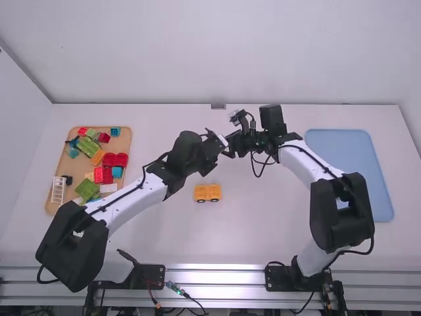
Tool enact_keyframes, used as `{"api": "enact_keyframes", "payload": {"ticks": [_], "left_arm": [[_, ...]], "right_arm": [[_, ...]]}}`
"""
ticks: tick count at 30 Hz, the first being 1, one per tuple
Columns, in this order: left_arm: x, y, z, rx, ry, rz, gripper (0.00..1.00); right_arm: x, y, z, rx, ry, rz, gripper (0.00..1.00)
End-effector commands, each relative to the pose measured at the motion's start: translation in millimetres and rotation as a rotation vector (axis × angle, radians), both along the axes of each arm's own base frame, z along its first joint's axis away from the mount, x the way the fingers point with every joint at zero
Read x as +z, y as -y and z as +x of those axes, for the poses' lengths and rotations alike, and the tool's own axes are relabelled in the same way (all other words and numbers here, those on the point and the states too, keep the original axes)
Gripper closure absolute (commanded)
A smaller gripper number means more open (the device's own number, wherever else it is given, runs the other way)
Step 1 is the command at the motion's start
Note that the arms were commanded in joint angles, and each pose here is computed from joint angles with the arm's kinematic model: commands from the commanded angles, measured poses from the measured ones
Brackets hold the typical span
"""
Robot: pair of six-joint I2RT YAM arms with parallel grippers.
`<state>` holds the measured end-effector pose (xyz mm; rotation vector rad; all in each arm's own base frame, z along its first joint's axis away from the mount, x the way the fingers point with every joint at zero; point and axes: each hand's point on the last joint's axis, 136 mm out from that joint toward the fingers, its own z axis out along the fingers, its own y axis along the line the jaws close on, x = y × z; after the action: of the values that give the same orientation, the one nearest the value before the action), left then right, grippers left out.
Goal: Assemble lego blocks to make yellow taxi
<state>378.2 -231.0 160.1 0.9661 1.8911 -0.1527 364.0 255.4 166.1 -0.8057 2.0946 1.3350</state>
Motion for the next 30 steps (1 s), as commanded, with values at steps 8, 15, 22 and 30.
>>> {"api": "enact_keyframes", "payload": {"ticks": [8,15,22,30], "left_arm": [[17,19,-2,-0.071,0.026,-0.077,0.98],[19,19,-1,-0.062,0.024,-0.093,0.99],[22,20,1,-0.060,0.036,-0.099,0.98],[21,19,1,-0.054,0.036,-0.095,0.87]], "right_arm": [[12,-8,-4.7,0.030,0.034,0.012,0.50],[16,-4,-5.4,0.041,0.026,0.039,0.56],[16,-10,-9.3,0.054,0.025,0.036,0.64],[16,-12,-9.9,0.056,0.025,0.035,0.69]]}}
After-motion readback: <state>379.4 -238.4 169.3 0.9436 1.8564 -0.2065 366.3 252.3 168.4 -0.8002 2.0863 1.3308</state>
